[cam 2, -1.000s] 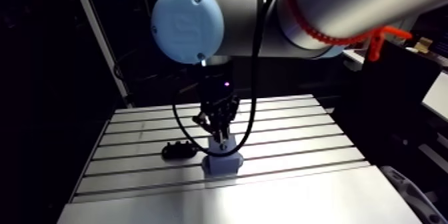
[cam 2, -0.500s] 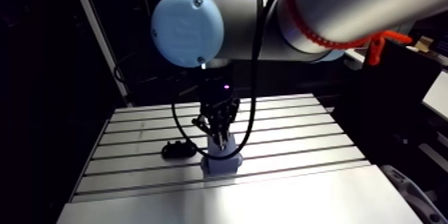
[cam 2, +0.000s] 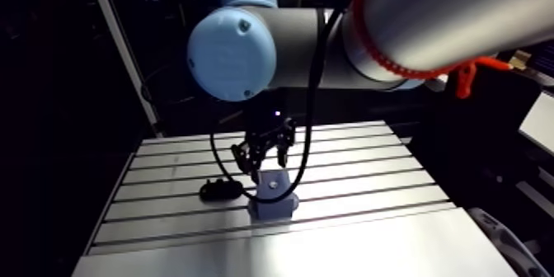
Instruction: Pick up the M10 bolt and insert it into the hex recess until seated.
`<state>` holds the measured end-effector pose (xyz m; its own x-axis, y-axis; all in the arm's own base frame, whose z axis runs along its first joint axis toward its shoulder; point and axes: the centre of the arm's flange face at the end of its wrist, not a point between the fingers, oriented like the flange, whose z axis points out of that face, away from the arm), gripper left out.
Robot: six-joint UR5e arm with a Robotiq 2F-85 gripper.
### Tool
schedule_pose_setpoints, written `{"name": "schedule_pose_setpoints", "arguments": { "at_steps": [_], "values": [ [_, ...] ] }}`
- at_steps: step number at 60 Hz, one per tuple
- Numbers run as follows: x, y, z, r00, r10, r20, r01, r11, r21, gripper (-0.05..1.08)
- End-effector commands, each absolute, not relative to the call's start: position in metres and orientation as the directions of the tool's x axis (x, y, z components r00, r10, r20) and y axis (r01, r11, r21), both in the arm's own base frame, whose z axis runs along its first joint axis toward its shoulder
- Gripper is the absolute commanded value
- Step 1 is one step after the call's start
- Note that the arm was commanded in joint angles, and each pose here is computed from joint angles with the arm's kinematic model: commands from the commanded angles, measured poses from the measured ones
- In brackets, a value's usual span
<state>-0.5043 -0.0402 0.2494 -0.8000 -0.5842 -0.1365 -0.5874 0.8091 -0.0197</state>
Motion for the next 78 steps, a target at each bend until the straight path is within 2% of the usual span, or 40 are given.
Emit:
{"name": "schedule_pose_setpoints", "arguments": {
  "at_steps": [1,2,12,25,35,37,38,39,40,41,43,44,45,46,47,48,49,50,51,52,53,54,56,60,78],
  "values": [
    [-0.506,-0.041,0.259,-0.82,-0.564,-0.1,-0.565,0.825,-0.014,0.02],
    [-0.507,-0.04,0.265,-0.831,-0.55,-0.09,-0.551,0.834,-0.007,0.02],
    [-0.508,-0.041,0.275,-0.868,-0.492,-0.07,-0.493,0.87,0.003,0.02],
    [-0.501,-0.034,0.295,-0.914,-0.403,-0.046,-0.405,0.914,0.029,0.02],
    [-0.493,-0.035,0.3,-0.953,-0.294,-0.075,-0.296,0.955,0.018,0.08],
    [-0.493,-0.034,0.302,-0.962,-0.263,-0.079,-0.265,0.964,0.018,0.12],
    [-0.493,-0.034,0.303,-0.969,-0.232,-0.081,-0.234,0.972,0.018,0.19],
    [-0.493,-0.034,0.303,-0.969,-0.232,-0.081,-0.234,0.972,0.018,0.19],
    [-0.493,-0.033,0.302,-0.975,-0.204,-0.085,-0.206,0.978,0.02,0.29],
    [-0.493,-0.033,0.302,-0.975,-0.204,-0.085,-0.206,0.978,0.02,0.29],
    [-0.492,-0.034,0.303,-0.982,-0.169,-0.09,-0.171,0.985,0.016,0.51],
    [-0.492,-0.034,0.303,-0.982,-0.169,-0.09,-0.171,0.985,0.016,0.51],
    [-0.491,-0.034,0.303,-0.983,-0.159,-0.094,-0.161,0.987,0.012,0.63],
    [-0.491,-0.034,0.303,-0.983,-0.159,-0.094,-0.161,0.987,0.012,0.63],
    [-0.49,-0.035,0.302,-0.983,-0.152,-0.099,-0.154,0.988,0.005,0.77],
    [-0.49,-0.035,0.302,-0.983,-0.152,-0.099,-0.154,0.988,0.005,0.77],
    [-0.49,-0.036,0.301,-0.984,-0.148,-0.1,-0.148,0.989,-0.004,0.9],
    [-0.49,-0.036,0.301,-0.984,-0.148,-0.1,-0.148,0.989,-0.004,0.9],
    [-0.49,-0.037,0.301,-0.985,-0.144,-0.097,-0.144,0.99,-0.014,0.98],
    [-0.49,-0.037,0.301,-0.985,-0.144,-0.097,-0.144,0.99,-0.014,0.98],
    [-0.49,-0.038,0.3,-0.985,-0.141,-0.096,-0.14,0.99,-0.024,1.02],
    [-0.49,-0.038,0.3,-0.985,-0.141,-0.096,-0.14,0.99,-0.024,1.02],
    [-0.49,-0.04,0.298,-0.985,-0.142,-0.096,-0.139,0.99,-0.038,1.05],
    [-0.489,-0.04,0.294,-0.985,-0.142,-0.101,-0.138,0.989,-0.046,1.06],
    [-0.489,-0.04,0.287,-0.982,-0.153,-0.111,-0.149,0.988,-0.042,1.06]
  ]
}}
